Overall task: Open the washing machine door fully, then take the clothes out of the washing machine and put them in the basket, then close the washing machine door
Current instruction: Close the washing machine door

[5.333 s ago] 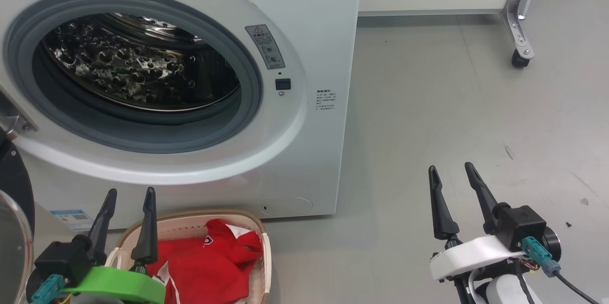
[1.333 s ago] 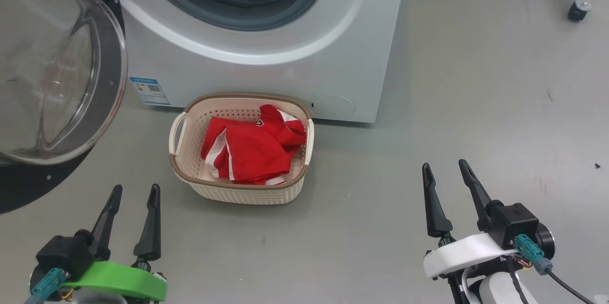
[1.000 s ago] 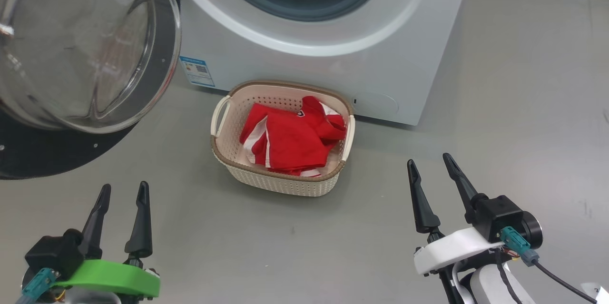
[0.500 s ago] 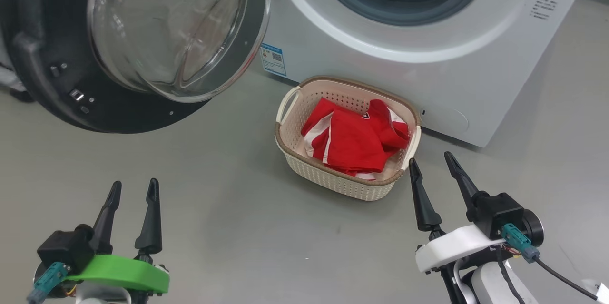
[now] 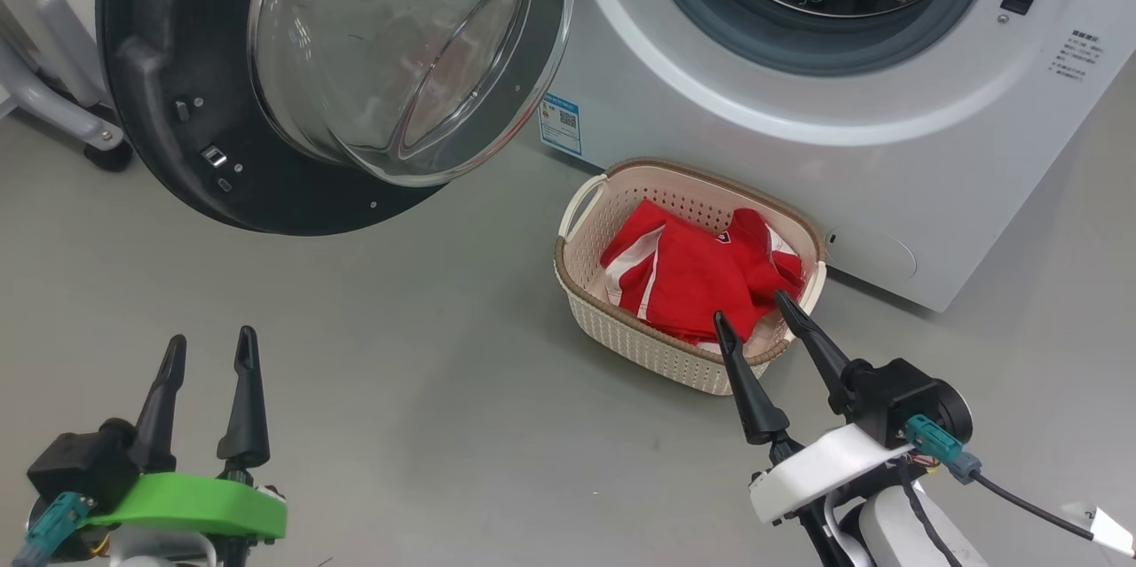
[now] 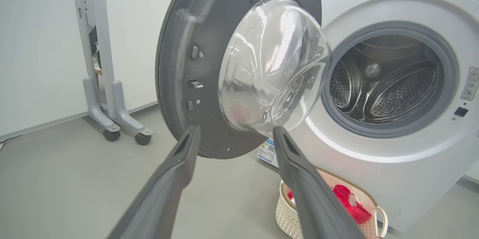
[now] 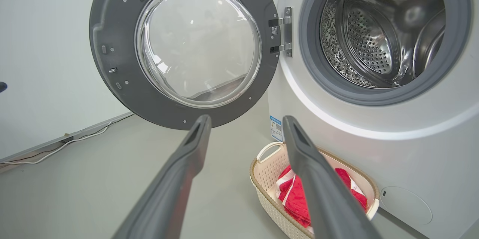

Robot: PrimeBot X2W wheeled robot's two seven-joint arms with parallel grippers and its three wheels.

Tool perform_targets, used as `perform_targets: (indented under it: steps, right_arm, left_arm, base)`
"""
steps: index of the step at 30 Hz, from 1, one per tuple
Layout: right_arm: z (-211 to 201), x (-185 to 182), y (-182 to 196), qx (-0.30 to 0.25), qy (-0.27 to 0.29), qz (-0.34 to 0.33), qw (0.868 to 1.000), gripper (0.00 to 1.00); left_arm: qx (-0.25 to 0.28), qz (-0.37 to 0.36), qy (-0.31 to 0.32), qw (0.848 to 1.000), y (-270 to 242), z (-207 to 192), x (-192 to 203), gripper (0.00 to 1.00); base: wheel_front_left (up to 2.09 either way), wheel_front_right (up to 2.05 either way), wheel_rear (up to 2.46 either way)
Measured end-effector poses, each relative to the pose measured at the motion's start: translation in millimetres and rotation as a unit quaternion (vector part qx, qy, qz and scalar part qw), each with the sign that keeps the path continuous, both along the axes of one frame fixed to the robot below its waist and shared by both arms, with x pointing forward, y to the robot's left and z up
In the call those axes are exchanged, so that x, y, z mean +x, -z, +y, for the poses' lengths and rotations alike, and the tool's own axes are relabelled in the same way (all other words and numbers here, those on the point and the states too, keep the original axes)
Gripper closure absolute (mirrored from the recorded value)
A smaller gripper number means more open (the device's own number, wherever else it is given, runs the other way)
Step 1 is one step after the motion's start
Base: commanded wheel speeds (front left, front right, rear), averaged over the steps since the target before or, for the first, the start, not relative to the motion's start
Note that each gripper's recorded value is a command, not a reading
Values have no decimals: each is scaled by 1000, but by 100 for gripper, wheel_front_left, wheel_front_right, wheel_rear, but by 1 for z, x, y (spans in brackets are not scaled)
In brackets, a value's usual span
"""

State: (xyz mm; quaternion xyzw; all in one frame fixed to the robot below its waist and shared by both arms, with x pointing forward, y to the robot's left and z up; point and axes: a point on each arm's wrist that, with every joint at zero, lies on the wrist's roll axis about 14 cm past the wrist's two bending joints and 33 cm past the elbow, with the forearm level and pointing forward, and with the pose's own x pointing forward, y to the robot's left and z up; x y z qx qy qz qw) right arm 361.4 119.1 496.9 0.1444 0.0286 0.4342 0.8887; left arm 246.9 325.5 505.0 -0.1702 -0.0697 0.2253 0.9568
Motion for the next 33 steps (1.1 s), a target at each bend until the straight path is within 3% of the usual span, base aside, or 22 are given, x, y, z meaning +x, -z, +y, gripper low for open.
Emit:
perform_targets:
  steps: [33]
  right_arm:
    - [7,-1,-2,3,-12,3,1000,0]
  left_arm:
    - [4,-2,-10,1000,-2,2,-7,0]
  base:
    - [0,0,0]
